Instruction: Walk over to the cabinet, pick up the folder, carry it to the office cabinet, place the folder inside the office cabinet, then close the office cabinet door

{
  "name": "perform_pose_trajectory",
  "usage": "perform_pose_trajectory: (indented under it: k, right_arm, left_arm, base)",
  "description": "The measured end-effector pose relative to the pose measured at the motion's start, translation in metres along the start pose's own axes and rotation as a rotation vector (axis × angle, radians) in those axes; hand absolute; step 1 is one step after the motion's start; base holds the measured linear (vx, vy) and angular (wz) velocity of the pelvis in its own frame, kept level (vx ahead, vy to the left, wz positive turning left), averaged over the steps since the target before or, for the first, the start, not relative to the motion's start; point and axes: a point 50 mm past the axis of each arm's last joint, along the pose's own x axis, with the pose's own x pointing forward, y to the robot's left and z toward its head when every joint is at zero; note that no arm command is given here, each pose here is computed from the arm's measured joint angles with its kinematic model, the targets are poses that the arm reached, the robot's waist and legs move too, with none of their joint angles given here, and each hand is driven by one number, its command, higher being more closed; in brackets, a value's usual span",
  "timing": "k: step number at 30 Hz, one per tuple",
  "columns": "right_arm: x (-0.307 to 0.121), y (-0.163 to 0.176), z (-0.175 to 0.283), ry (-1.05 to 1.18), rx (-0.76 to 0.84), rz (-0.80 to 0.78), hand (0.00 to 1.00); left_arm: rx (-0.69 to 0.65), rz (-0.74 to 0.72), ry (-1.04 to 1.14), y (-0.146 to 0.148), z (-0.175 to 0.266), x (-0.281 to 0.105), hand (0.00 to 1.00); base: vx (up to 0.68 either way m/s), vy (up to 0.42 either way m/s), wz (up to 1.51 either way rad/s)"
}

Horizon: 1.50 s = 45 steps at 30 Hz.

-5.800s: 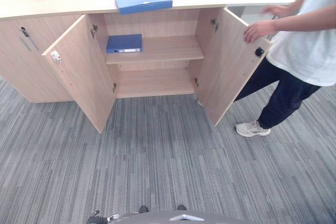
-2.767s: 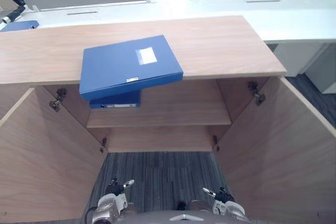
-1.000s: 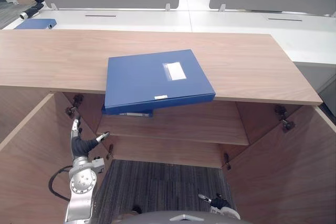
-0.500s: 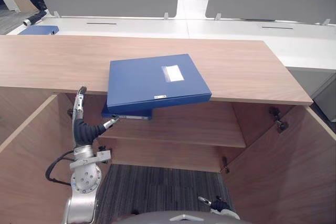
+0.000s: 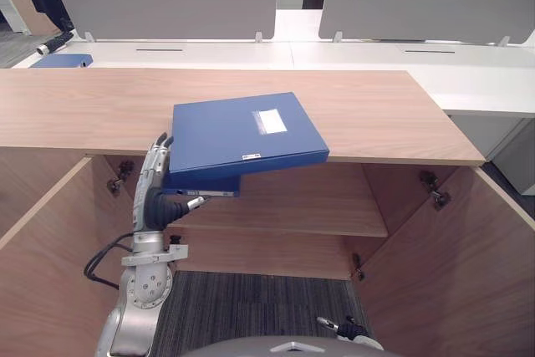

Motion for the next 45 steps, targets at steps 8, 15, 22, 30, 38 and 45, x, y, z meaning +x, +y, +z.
perform_pose_trajectory:
  k: [8,15,22,30,38,45]
  right_arm:
    - [0.002,-0.004,0.001,0.009,-0.01,-0.01,0.0]
    - [0.003,-0.013,0.007,-0.001,-0.019,-0.032,0.0]
    - [0.002,-0.021,0.001,0.02,-0.026,-0.049,0.0]
    - [0.002,-0.022,-0.003,0.036,-0.026,-0.051,0.0]
    - [0.001,-0.022,-0.003,0.037,-0.026,-0.051,0.0]
    - [0.001,-0.021,-0.004,0.039,-0.024,-0.05,0.0]
  left_arm:
    - [0.095,-0.091,-0.132,-0.012,0.014,0.007,0.0]
    - [0.198,-0.146,-0.186,-0.012,0.011,0.01,0.0]
    - [0.277,-0.222,-0.127,-0.02,-0.005,0.006,0.0]
    - [0.359,-0.246,-0.102,-0.023,-0.014,0.004,0.0]
    - [0.439,-0.241,-0.084,-0.025,-0.02,0.004,0.0]
    - [0.483,-0.231,-0.076,-0.026,-0.023,0.008,0.0]
  base:
    - [0.0,-0.007,-0.01]
    - [-0.01,-0.013,0.0]
    - [0.0,0.0,0.0]
    - [0.0,0.0,0.0]
    - [0.0,0.0,0.0]
    - [0.0,0.0,0.0]
